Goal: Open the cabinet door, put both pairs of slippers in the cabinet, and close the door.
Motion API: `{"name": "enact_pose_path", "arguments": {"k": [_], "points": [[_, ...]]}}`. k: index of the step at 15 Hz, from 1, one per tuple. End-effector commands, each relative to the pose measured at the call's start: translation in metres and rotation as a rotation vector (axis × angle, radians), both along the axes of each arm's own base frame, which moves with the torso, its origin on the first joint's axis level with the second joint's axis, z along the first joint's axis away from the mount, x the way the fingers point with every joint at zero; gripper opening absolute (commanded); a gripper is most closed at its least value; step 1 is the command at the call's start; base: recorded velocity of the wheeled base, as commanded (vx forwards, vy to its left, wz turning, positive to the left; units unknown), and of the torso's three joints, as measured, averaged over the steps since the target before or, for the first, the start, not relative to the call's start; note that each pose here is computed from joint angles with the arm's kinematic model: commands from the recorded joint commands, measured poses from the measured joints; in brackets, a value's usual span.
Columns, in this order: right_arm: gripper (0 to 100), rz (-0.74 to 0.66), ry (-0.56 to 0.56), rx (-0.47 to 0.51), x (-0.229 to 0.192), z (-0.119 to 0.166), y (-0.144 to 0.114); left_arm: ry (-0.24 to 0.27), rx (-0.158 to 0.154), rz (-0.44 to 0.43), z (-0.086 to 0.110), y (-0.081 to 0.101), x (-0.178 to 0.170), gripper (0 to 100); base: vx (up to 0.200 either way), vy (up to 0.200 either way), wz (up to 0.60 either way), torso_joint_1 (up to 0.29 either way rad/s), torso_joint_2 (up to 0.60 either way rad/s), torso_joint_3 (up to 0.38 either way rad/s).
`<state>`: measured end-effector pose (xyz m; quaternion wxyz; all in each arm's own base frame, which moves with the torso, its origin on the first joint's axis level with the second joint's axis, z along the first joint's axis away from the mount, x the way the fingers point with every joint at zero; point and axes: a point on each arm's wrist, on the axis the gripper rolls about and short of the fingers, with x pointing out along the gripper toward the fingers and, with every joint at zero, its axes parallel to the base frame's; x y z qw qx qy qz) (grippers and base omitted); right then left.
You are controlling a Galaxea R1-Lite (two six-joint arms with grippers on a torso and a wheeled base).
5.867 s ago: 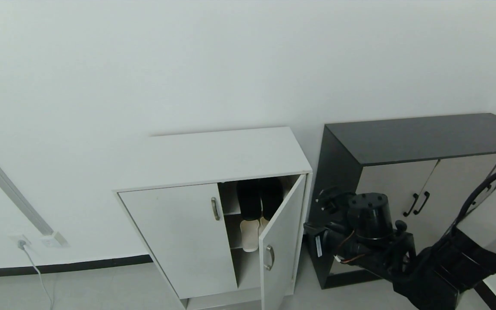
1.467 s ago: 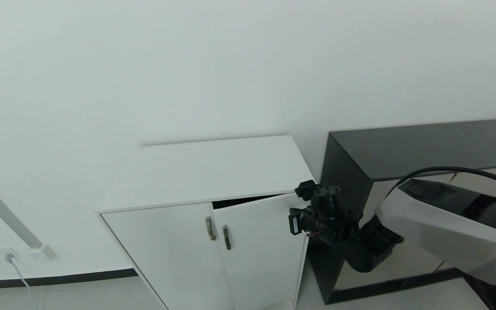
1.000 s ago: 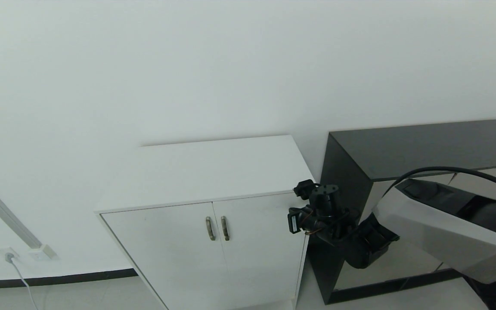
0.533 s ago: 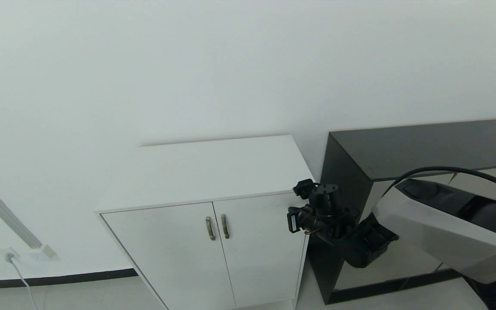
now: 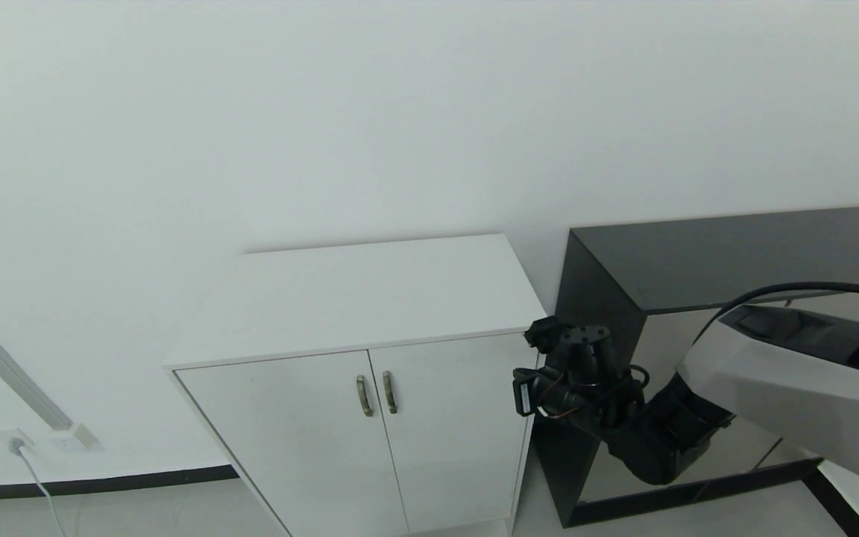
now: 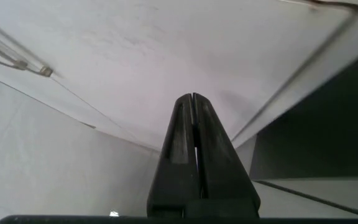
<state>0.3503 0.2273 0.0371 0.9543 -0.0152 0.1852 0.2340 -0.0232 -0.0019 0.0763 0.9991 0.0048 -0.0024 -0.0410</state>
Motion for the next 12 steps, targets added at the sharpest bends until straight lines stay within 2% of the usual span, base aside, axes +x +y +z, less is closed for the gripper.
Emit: {"name": "enact_pose_path", "arguments": {"k": [1, 5, 6, 9, 11, 12], "points": [[0, -0.001, -0.037, 0.022, -0.028, 0.027, -0.019, 0.001, 0.000, 0.001, 0.000, 0.000, 0.000, 0, 0.000, 0.000, 0.00, 0.000, 0.00, 0.000], [0, -0.034, -0.082, 0.048, -0.072, 0.063, -0.060, 0.001, 0.000, 0.001, 0.000, 0.000, 0.000, 0, 0.000, 0.000, 0.00, 0.000, 0.00, 0.000], [0, -0.066, -0.100, 0.057, -0.085, 0.076, -0.080, 0.001, 0.000, 0.001, 0.000, 0.000, 0.000, 0, 0.000, 0.000, 0.00, 0.000, 0.00, 0.000], [0, -0.145, -0.151, 0.073, -0.107, 0.098, -0.117, 0.002, -0.002, 0.001, 0.000, 0.000, 0.000, 0, 0.000, 0.000, 0.00, 0.000, 0.00, 0.000], [0, -0.264, -0.167, 0.029, -0.122, 0.106, -0.139, 0.002, -0.002, 0.001, 0.000, 0.000, 0.000, 0, 0.000, 0.000, 0.00, 0.000, 0.00, 0.000], [0, -0.298, -0.166, 0.012, -0.125, 0.107, -0.143, 0.001, 0.000, 0.001, 0.000, 0.000, 0.000, 0, 0.000, 0.000, 0.00, 0.000, 0.00, 0.000]]}}
